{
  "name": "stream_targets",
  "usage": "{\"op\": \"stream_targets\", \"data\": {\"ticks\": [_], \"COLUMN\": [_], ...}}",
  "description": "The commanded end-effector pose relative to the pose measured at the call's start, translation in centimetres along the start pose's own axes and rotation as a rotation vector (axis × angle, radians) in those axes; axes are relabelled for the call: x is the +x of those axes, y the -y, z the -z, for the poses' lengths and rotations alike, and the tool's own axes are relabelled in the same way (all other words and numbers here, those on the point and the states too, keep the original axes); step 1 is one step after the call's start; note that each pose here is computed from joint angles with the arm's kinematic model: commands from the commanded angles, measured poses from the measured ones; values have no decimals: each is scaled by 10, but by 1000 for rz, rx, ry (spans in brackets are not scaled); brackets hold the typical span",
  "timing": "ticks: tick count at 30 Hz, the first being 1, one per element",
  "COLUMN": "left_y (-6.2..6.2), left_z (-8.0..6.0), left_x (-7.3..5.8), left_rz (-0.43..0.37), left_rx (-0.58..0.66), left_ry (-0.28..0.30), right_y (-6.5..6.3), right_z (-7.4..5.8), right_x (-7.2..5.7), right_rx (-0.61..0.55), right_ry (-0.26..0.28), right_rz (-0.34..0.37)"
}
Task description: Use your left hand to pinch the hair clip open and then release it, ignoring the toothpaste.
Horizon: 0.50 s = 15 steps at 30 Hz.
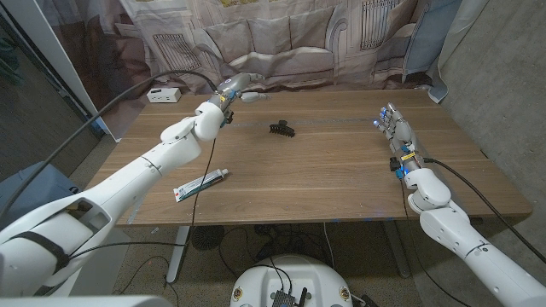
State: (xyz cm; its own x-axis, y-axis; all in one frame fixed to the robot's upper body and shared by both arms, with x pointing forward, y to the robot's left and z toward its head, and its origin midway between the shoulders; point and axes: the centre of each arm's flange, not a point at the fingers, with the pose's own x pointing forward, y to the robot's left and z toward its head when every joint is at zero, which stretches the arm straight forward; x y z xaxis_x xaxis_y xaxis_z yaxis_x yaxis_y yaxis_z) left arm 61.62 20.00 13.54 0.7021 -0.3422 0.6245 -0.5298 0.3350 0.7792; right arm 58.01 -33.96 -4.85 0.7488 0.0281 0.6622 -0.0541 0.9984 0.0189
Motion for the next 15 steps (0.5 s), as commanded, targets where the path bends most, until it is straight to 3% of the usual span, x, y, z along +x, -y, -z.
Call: {"op": "stream_targets", "data": {"ticks": [1,15], "left_y": [-8,-9], "left_z": [-14,-28], "left_x": [22,36], "left_rz": [167,291], "left_rx": [170,278], "left_ry": [1,44], "right_y": [-1,2], "right_z": [5,6], "right_x": [-5,-5], "right_rx": [12,17], "right_ry": [-6,-10], "right_rz": [19,19]}}
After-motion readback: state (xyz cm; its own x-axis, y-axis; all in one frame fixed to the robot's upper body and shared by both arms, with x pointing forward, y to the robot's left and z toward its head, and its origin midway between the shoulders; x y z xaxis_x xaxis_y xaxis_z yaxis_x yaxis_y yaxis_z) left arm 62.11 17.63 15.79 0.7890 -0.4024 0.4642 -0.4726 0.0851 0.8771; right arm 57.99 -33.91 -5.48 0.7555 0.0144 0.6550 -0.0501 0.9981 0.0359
